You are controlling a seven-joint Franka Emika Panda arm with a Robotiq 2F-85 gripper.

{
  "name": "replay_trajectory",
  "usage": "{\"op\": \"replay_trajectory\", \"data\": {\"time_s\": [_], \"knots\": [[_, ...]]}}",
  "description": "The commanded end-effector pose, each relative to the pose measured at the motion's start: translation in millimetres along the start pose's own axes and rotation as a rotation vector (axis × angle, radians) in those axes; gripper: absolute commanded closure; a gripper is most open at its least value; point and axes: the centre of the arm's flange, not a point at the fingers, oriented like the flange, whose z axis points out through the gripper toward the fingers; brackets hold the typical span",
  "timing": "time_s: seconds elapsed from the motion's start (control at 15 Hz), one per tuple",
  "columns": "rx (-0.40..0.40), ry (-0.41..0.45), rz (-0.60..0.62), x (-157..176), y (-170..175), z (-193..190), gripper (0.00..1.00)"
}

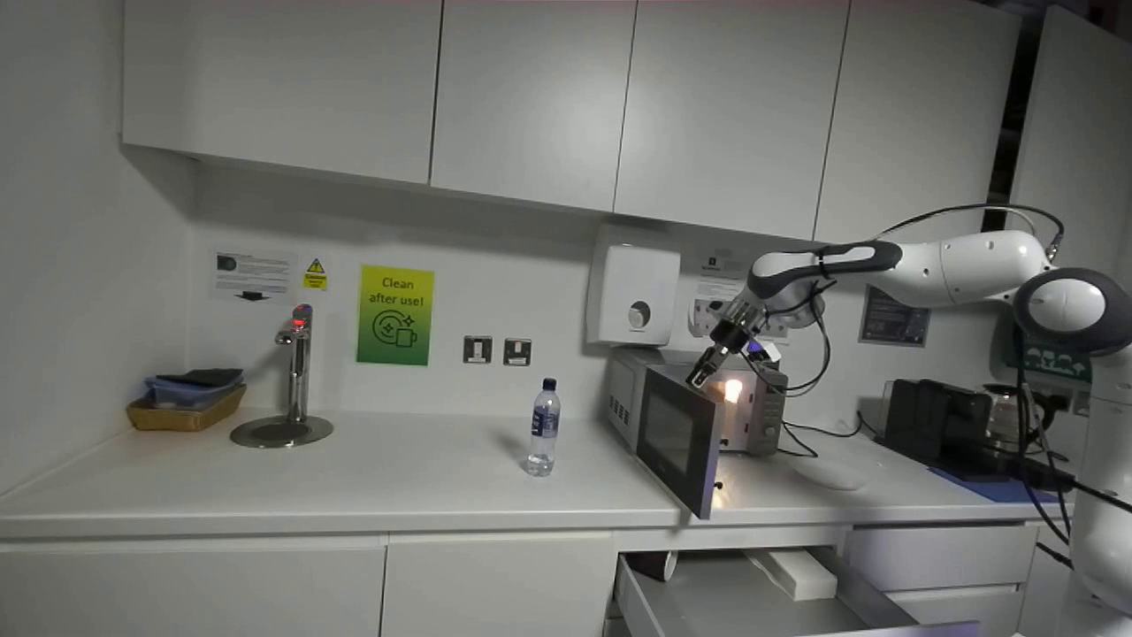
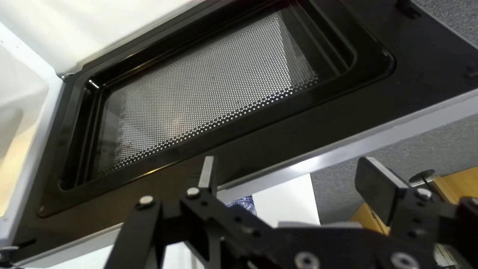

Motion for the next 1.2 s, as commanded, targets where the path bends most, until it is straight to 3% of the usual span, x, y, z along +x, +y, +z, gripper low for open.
{"op": "replay_trajectory", "data": {"time_s": [0.0, 0.6, 1.13], "knots": [[0.039, 0.015, -0.025, 4, 15, -8, 0.0], [-0.002, 0.051, -0.049, 49, 1, -22, 0.0], [0.094, 0.027, -0.102, 63, -1, 14, 0.0]]}}
